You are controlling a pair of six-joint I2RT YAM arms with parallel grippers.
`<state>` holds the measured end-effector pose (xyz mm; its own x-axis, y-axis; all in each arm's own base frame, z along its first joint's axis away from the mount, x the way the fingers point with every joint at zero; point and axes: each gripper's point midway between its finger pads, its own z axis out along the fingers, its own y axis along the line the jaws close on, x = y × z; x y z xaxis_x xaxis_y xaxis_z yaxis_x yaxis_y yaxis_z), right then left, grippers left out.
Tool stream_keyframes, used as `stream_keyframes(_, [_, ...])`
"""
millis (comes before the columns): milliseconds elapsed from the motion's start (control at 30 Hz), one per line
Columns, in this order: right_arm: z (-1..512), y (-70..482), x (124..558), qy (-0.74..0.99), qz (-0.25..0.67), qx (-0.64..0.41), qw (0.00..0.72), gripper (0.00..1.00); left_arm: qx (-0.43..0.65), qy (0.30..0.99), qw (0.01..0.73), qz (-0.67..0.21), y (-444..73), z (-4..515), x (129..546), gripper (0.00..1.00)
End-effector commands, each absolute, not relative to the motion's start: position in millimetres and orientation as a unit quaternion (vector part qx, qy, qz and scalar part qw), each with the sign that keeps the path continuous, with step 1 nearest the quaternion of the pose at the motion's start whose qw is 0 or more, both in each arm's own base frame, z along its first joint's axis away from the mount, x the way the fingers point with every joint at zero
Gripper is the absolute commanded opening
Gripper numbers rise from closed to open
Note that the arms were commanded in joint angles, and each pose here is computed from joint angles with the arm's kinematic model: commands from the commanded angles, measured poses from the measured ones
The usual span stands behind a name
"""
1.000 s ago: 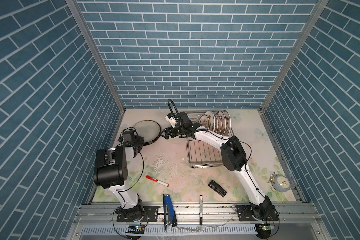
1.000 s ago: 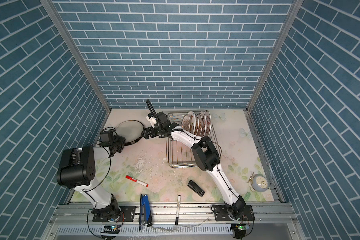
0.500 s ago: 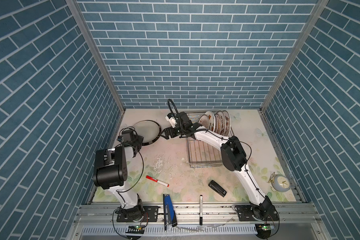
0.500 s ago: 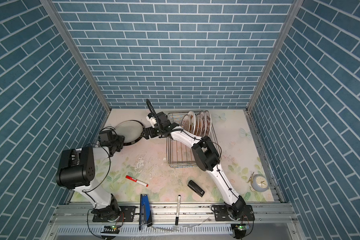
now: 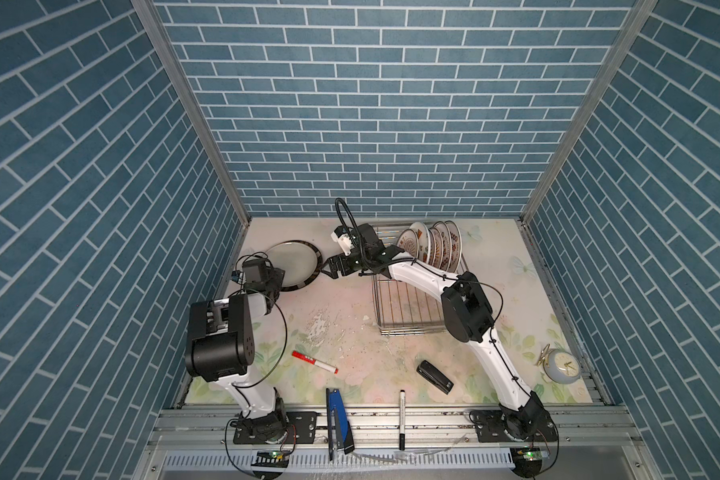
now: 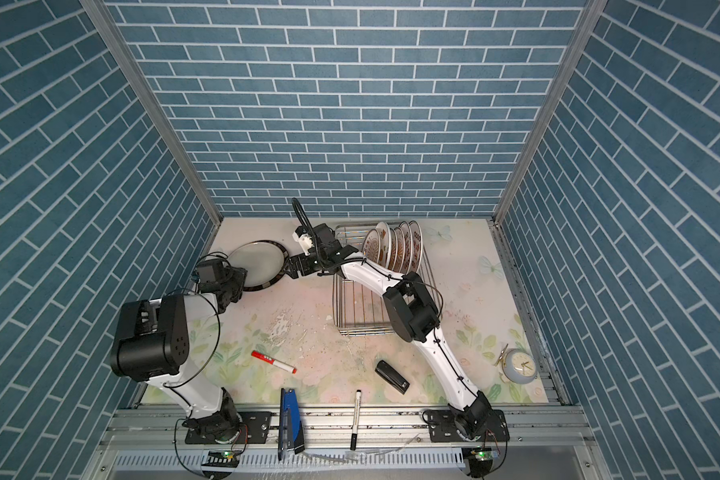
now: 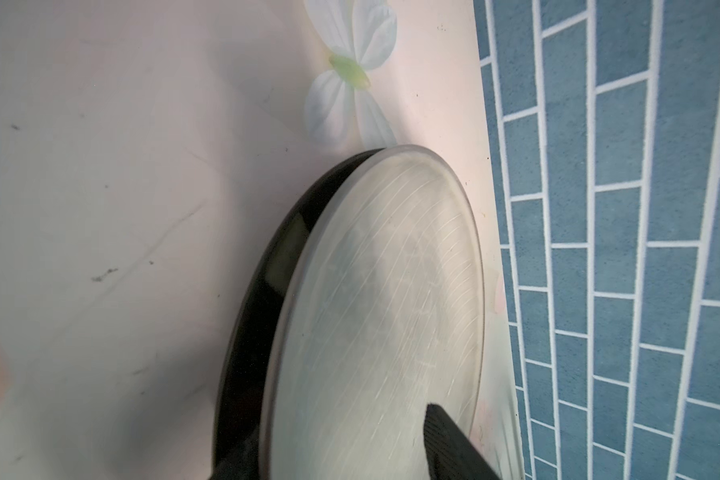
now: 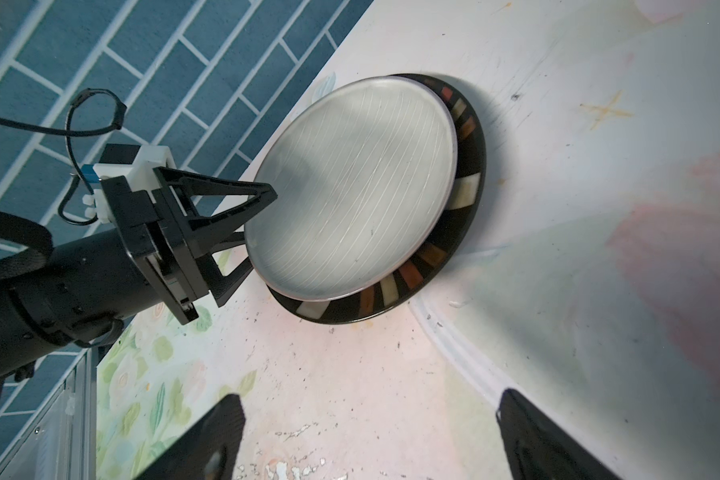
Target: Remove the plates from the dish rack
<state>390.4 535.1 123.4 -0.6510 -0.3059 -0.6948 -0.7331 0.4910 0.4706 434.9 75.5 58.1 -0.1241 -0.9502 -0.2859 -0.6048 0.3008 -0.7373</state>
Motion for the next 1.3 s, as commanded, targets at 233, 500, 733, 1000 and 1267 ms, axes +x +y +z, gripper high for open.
stream_keyframes(233, [144, 544, 385, 0.807, 0.393, -0.334, 0.289, 0.96, -0.537, 0.755, 0.353, -0.132, 93, 51, 425, 0.59])
stream_keyframes(500, [145, 542, 384, 0.808, 0.385, -0.336, 0.293, 0.96, -0.515, 0.766, 0.359, -0.142, 85, 60, 438, 0.60])
stream_keyframes(733, [149, 540, 380, 0.806, 0.389, -0.336, 0.294, 0.96, -0.521, 0.765, 0.357, -0.130, 85, 49, 434, 0.59])
stream_keyframes(1000, [157, 534, 380, 0.806, 0.376, -0.340, 0.307, 0.96, -0.515, 0.766, 0.369, -0.110, 90, 65, 432, 0.63])
stream_keyframes(1267, [164, 531, 380, 0.804, 0.371, -0.343, 0.313, 0.96, -0.517, 0.755, 0.394, -0.083, 99, 86, 416, 0.72])
